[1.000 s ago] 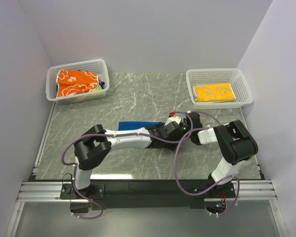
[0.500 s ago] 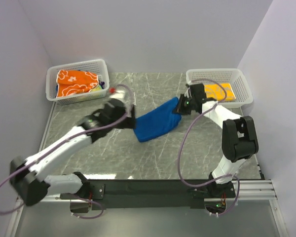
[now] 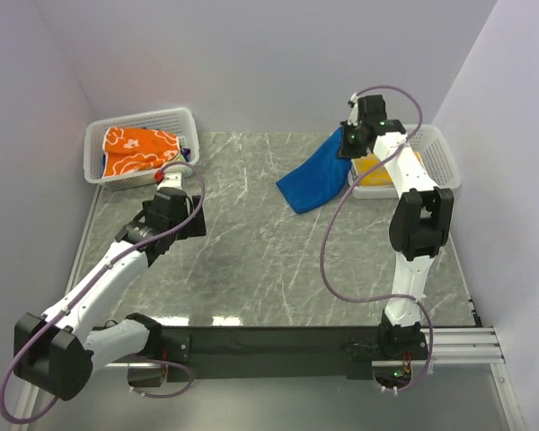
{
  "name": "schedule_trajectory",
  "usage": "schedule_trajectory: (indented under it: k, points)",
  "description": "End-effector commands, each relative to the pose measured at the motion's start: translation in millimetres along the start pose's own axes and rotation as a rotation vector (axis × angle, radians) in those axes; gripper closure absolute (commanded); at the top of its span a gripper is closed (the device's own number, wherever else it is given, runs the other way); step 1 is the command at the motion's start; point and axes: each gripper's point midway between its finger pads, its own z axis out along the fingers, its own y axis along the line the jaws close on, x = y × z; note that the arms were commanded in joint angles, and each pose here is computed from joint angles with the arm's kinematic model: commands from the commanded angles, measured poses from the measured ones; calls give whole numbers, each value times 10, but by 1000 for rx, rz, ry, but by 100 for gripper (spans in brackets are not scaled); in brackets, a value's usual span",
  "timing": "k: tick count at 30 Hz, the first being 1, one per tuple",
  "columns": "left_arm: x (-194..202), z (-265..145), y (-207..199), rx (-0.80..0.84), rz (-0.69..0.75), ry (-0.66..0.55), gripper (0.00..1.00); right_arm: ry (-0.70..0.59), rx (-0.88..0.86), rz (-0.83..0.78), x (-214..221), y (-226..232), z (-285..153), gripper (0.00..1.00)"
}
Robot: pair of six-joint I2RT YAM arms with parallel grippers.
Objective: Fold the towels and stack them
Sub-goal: Neatly place the folded towel into the bin
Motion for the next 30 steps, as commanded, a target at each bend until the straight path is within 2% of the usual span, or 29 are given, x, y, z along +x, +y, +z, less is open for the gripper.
schedule_trajectory:
  k: [1, 8, 18, 22, 30]
  points:
    - [-166, 34, 13, 4, -11, -47, 1, -28, 135, -84, -272, -380, -274, 100]
    - [-128, 136, 152, -54, -30, -35, 1, -119, 204, -172, -614, -711, -466, 100]
    - [-30, 311, 172, -92, -15, 16, 1, -112, 310, -204, -739, -1389, -441, 100]
    - [-81, 307, 153, -79, -23, -15, 2, -118, 337, -222, -775, -1588, -454, 100]
    - [26, 436, 187, -117, 1, 34, 2, -135, 400, -229, -846, -1876, -487, 100]
